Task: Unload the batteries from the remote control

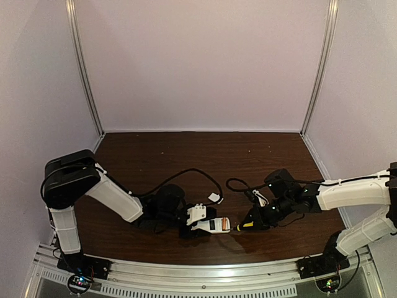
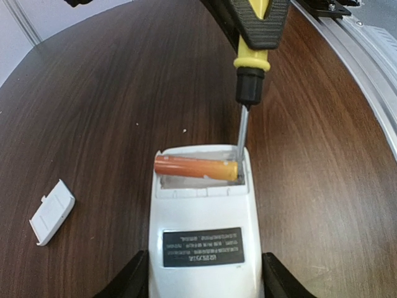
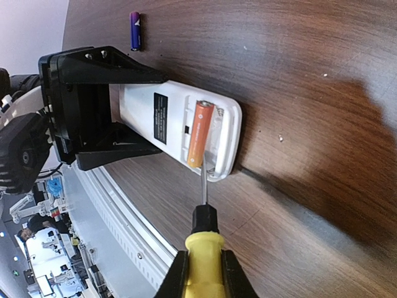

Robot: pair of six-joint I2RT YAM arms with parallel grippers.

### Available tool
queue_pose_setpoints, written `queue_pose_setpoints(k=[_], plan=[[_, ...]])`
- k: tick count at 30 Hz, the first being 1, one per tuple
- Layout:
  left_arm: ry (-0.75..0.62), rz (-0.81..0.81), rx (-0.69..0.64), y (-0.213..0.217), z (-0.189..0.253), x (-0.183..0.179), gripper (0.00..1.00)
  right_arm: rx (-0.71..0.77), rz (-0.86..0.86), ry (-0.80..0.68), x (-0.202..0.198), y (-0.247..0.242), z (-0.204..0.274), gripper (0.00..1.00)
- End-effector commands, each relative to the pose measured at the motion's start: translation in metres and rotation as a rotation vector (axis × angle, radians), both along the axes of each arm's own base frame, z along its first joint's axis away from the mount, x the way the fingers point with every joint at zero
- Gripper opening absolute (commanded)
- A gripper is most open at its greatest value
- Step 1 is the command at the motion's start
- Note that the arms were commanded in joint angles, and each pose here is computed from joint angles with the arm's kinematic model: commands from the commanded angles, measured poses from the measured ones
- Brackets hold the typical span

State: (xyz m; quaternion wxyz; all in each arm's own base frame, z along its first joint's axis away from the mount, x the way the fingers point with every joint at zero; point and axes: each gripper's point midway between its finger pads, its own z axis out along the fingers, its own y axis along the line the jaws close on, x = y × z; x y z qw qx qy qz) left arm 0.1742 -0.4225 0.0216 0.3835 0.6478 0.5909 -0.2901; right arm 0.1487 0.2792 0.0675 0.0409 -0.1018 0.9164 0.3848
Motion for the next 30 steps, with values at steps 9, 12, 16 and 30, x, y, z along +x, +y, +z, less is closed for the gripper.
queue_pose_setpoints(k=[9, 12, 16, 30], plan=[[-0.022, 0.014, -0.058, -0.007, 0.020, 0.005, 0.24, -0.012, 0.053, 0.022, -0.009, 0.005, -0.011, 0.00], [-0.022, 0.015, -0.055, -0.007, 0.020, 0.005, 0.24, -0.064, 0.056, 0.018, -0.009, -0.002, -0.017, 0.00], [-0.024, 0.016, -0.050, -0.006, 0.019, 0.005, 0.24, -0.181, 0.066, -0.022, -0.005, -0.018, -0.019, 0.00], [-0.041, 0.016, -0.022, -0.004, 0.015, 0.007, 0.24, -0.183, 0.076, -0.103, 0.005, -0.018, 0.006, 0.00]])
